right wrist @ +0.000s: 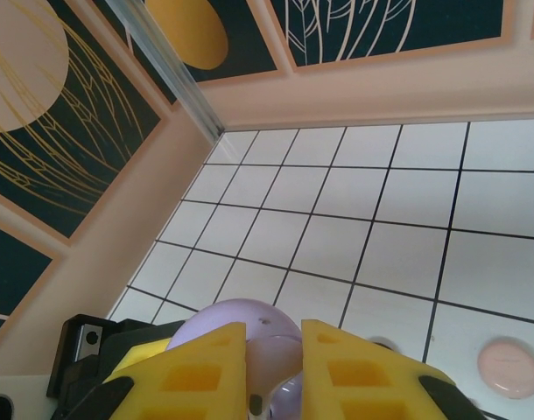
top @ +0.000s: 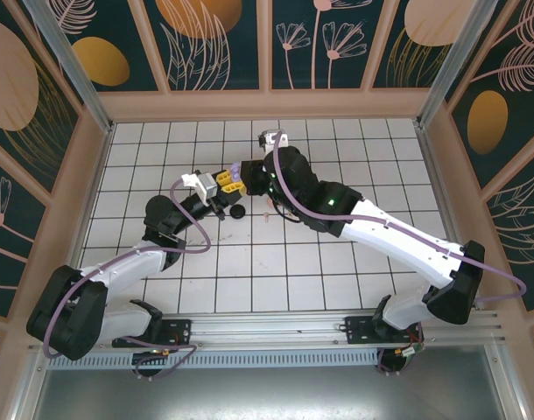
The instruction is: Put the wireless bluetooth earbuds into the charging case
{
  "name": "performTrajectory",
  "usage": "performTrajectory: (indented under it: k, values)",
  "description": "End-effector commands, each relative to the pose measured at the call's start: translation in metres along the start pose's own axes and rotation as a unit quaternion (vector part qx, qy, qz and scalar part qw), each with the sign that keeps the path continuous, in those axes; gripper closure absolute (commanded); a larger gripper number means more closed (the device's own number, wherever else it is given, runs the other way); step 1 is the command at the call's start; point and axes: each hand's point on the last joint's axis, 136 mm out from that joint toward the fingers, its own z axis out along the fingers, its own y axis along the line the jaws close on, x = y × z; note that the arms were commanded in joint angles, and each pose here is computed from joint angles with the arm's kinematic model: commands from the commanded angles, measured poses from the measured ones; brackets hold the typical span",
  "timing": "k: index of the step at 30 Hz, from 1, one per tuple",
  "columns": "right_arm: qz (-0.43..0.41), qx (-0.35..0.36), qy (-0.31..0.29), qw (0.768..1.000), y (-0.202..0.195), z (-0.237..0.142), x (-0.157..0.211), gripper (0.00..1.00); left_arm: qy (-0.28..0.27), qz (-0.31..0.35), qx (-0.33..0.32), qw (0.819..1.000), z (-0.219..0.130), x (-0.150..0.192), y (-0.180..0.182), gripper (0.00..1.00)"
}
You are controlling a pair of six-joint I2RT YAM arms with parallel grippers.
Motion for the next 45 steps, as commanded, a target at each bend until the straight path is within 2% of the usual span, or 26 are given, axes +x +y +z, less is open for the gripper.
performTrajectory:
  k: [1, 16, 30, 33, 36, 39, 45]
  values:
    - [0.006, -0.01, 0.0, 1.0, 0.005, 0.003, 0.004, 0.82, -0.018, 0.018, 0.011, 1.0, 0.005, -0.015, -0.003, 1.0]
    - [-0.014, 0.007, 0.026, 1.0, 0.0, 0.017, 0.022, 0.82, -0.021, 0.017, 0.016, 1.0, 0.007, -0.017, -0.004, 1.0]
    - [-0.091, 0.058, 0.037, 0.993, 0.003, 0.024, 0.042, 0.8, -0.014, 0.013, 0.009, 1.0, 0.008, -0.014, -0.001, 1.0]
    - [-0.088, 0.061, 0.03, 0.994, 0.003, 0.021, 0.035, 0.72, -0.012, 0.012, 0.008, 1.0, 0.008, -0.013, -0.001, 1.0]
    - [-0.069, 0.055, 0.012, 0.996, 0.005, 0.013, 0.018, 0.57, -0.01, 0.012, 0.008, 1.0, 0.008, -0.011, 0.0, 1.0]
    - [-0.036, 0.021, -0.012, 0.999, 0.013, -0.004, -0.008, 0.45, -0.009, 0.01, 0.009, 1.0, 0.008, -0.01, 0.0, 1.0]
    - [0.015, -0.038, -0.046, 0.998, 0.016, -0.033, -0.049, 0.39, -0.005, 0.006, 0.01, 1.0, 0.008, -0.007, -0.001, 1.0]
